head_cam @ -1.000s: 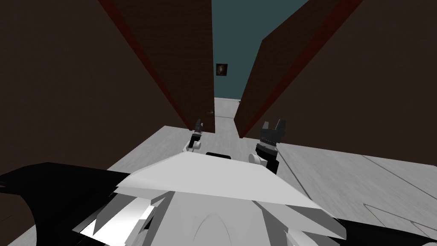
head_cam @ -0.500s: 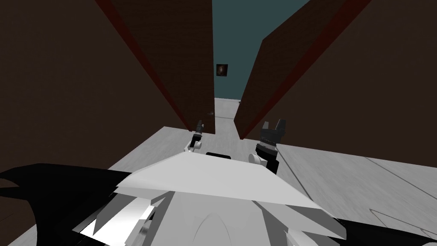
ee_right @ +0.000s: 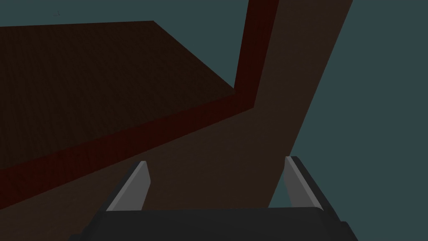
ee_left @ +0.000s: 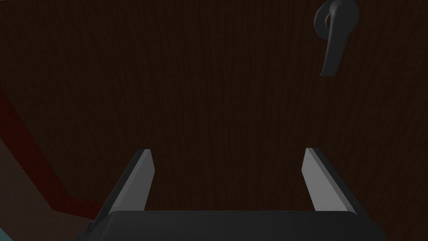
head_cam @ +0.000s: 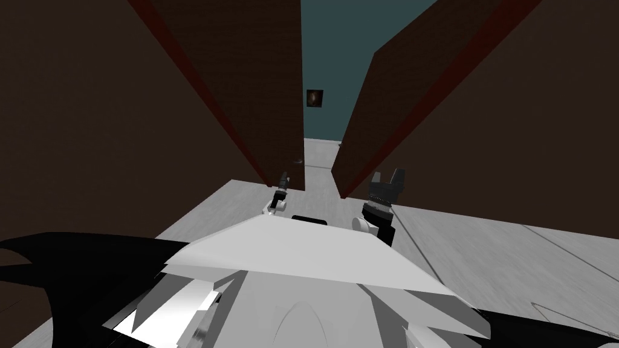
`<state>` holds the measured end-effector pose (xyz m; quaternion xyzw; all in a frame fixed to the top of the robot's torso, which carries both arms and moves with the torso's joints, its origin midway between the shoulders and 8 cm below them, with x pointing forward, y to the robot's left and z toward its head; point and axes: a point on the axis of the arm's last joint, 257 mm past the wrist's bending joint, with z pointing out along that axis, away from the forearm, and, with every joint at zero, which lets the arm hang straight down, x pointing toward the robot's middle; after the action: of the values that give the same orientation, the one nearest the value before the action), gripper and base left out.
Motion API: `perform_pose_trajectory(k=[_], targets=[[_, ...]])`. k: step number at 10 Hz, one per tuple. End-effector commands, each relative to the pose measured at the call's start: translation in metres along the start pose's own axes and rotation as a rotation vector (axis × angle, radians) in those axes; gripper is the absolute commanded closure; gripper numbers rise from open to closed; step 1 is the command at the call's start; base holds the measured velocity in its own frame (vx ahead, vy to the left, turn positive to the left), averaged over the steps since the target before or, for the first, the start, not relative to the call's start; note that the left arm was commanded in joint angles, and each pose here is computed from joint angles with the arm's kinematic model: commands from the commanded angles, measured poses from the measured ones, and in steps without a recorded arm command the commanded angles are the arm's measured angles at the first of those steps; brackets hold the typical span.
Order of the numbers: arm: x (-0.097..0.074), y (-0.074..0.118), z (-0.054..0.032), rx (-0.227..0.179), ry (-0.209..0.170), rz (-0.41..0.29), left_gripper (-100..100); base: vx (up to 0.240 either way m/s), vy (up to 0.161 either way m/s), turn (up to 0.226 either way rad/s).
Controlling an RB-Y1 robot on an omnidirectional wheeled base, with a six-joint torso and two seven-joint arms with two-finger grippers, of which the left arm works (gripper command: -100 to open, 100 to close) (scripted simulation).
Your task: Push the door open
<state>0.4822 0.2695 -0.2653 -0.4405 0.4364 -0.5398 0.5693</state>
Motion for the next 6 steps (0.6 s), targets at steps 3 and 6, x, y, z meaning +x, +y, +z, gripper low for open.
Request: perform_pose_trajectory(k=[3,6], targets=[[0.003,0.023,-0.0002,-0.035,0.009,-0.003,-100,0.077,0.019,0.005],[0.005,0.039,-0.0026,-0.064,0.013,-0.004,-100,0.074,0.019,0.002]])
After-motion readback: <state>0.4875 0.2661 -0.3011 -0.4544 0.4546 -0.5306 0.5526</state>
